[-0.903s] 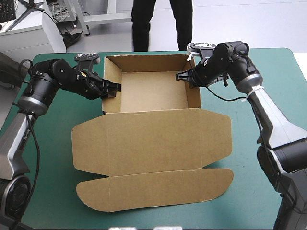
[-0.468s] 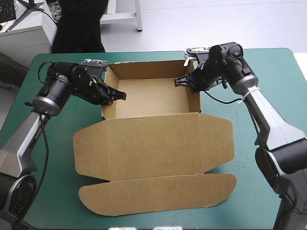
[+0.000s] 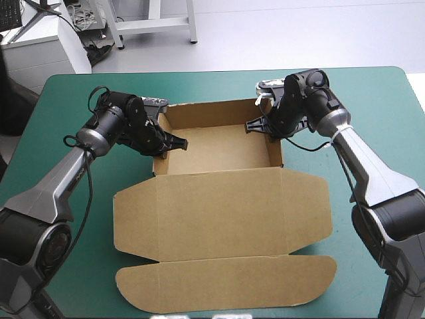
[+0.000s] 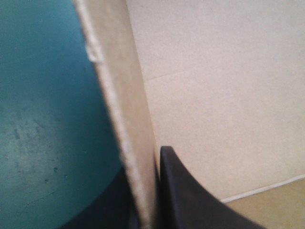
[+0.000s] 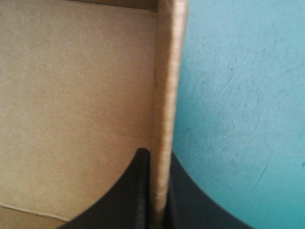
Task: Fold the box
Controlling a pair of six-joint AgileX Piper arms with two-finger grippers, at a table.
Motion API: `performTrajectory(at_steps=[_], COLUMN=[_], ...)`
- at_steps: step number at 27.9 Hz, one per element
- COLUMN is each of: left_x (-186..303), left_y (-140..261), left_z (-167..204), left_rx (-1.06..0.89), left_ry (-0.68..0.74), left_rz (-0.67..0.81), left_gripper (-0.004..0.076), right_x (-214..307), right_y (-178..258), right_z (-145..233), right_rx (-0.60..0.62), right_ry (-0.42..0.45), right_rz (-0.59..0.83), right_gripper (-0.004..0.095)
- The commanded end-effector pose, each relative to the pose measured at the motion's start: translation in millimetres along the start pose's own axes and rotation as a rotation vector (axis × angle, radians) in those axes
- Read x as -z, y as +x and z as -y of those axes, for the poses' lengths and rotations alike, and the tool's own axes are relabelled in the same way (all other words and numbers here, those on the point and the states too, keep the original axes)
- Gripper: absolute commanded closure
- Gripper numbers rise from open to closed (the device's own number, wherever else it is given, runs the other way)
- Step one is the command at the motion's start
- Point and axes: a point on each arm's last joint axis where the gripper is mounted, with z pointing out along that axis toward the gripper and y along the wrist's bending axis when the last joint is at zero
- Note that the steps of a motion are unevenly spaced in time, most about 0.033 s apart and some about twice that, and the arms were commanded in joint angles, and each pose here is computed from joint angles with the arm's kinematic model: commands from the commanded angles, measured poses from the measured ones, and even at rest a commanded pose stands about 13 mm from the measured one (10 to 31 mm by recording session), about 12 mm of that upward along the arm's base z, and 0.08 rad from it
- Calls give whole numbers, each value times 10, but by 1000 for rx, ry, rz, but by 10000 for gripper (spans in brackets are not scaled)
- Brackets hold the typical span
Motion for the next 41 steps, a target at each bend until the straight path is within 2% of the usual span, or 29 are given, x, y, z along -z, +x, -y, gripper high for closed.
performTrajectory(at_steps=[1,11,14,16,19,22,25,27,31,34,37,41], left_x=[182,-82,-125,-132,-132,-132,-132,-132,-91,135,665,1195], left_y=[-6,-61,-66,-66,-66,-66,-74,-77,-86,-191,-354,-448], left_z=[118,98,94,93,93,93,94,95,102,146,174,198], left_rx=[-52,-54,-80,-84,-86,-104,-103,-103,-105,-122,-151,-179], left_ry=[52,42,40,40,40,40,41,41,43,45,-15,-57], left_rz=[46,0,-9,-11,-11,-11,-2,1,9,65,179,361], left_gripper=[734,731,694,632,507,356,192,129,115,115,115,115], right_x=[142,-101,-105,-104,-103,-106,-103,-103,-23,294,856,1163], right_y=[96,170,165,169,176,185,180,180,126,-27,-152,-101], right_z=[-52,-12,12,39,70,108,134,134,121,36,-2,21], right_rx=[21,-4,7,18,25,16,20,5,-3,-16,-8,-1], right_ry=[-43,-21,6,35,68,111,139,140,128,64,50,75], right_rz=[2,-46,-44,-50,-57,-70,-65,-64,-31,84,269,348], right_gripper=[919,922,879,794,606,447,357,343,346,346,346,346])
